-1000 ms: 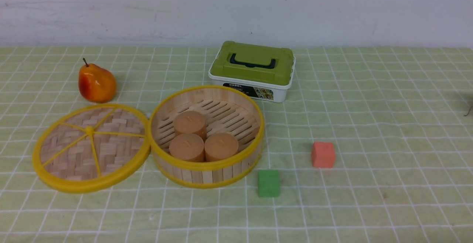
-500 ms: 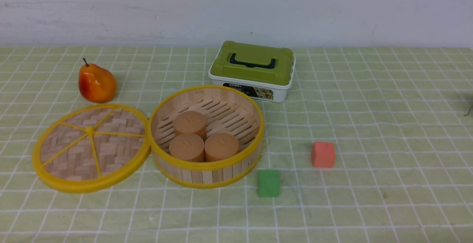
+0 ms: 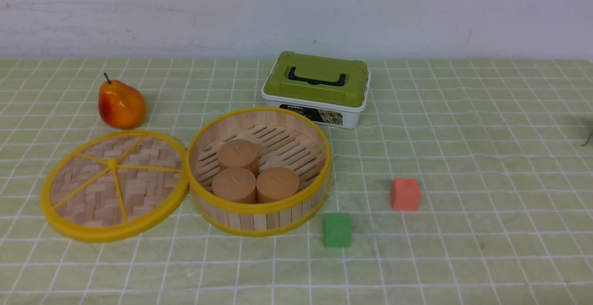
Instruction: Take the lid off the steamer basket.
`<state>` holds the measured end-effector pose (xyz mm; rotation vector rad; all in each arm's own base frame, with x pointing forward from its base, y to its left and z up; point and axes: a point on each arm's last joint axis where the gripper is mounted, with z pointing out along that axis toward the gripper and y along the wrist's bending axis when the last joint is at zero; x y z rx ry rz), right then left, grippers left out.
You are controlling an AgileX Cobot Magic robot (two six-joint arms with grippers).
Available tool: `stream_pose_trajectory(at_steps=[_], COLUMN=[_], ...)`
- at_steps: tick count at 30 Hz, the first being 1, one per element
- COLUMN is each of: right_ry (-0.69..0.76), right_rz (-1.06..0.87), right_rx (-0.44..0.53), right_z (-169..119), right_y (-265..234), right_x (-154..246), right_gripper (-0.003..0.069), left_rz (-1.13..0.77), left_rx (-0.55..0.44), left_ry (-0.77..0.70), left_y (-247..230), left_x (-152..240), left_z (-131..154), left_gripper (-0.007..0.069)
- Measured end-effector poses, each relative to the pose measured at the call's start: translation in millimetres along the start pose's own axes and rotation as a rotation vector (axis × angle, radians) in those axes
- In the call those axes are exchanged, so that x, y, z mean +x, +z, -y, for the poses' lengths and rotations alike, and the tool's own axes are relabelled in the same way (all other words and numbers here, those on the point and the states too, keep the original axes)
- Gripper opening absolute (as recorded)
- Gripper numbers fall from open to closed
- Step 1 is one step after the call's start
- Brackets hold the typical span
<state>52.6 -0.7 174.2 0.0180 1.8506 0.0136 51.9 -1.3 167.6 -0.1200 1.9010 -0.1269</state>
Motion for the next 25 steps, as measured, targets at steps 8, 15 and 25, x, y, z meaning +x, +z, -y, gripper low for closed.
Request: stream_pose_trajectory(at_steps=[8, 15, 25], right_ry=[0.0, 0.0, 0.0], right_rz=[-0.001, -0.002, -0.003], right_rx=[0.0, 0.0, 0.0], right_z=[0.0, 0.0, 0.0], right_y=[0.0, 0.0, 0.0], right_x=[0.1, 0.2, 0.2], right_gripper=[0.0241, 0.0241, 0.0241], left_rz=[0.0, 0.0, 0.0], left_rx=[0.0, 0.0, 0.0], left_ry=[0.0, 0.0, 0.0], left_y=[0.0, 0.0, 0.0], left_x=[0.0, 0.0, 0.0], left_z=[0.0, 0.0, 0.0], left_gripper=[-0.0011, -0.0004, -0.0001])
